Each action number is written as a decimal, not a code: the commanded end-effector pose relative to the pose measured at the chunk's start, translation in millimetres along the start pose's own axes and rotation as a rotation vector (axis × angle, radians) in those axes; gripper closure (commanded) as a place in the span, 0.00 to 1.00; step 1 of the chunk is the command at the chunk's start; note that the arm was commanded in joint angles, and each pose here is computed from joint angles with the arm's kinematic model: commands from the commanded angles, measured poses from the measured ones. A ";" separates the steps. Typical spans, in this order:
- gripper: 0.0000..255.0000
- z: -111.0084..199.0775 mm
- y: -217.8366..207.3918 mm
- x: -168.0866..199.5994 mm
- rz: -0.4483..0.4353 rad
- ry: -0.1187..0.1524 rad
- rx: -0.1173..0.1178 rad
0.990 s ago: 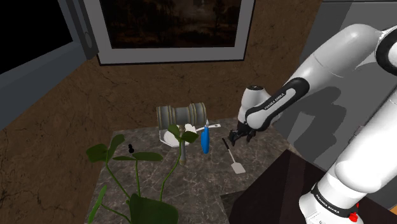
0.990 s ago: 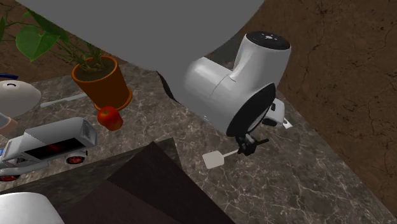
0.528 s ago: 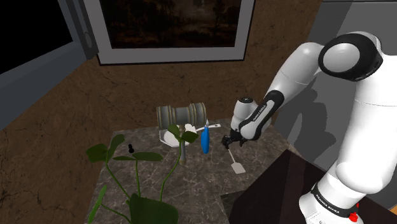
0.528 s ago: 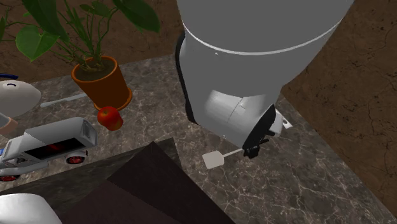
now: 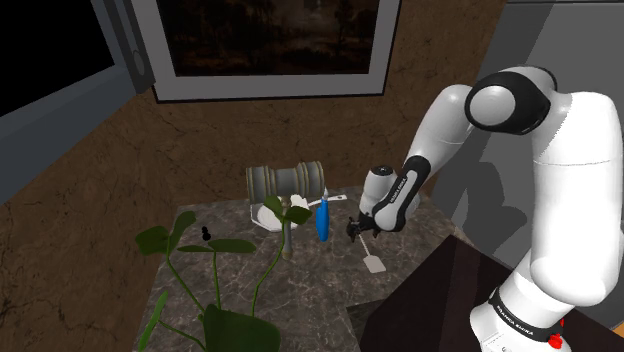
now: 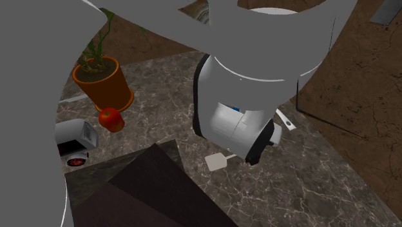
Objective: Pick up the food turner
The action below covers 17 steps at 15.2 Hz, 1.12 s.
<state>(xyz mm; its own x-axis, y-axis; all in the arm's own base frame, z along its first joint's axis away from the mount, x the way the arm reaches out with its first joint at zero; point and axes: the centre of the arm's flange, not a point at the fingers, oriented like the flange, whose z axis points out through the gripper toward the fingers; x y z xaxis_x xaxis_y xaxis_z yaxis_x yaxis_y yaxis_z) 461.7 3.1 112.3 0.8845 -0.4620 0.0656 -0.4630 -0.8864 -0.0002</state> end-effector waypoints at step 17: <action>1.00 -18.0 0.0 2.1 0.000 0.001 0.000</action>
<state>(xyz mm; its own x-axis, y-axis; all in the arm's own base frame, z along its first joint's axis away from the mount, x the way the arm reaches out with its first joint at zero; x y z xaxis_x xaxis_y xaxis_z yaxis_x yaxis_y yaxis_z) 463.1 2.3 125.8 0.8844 -0.4619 0.0666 -0.4629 -0.8864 -0.0008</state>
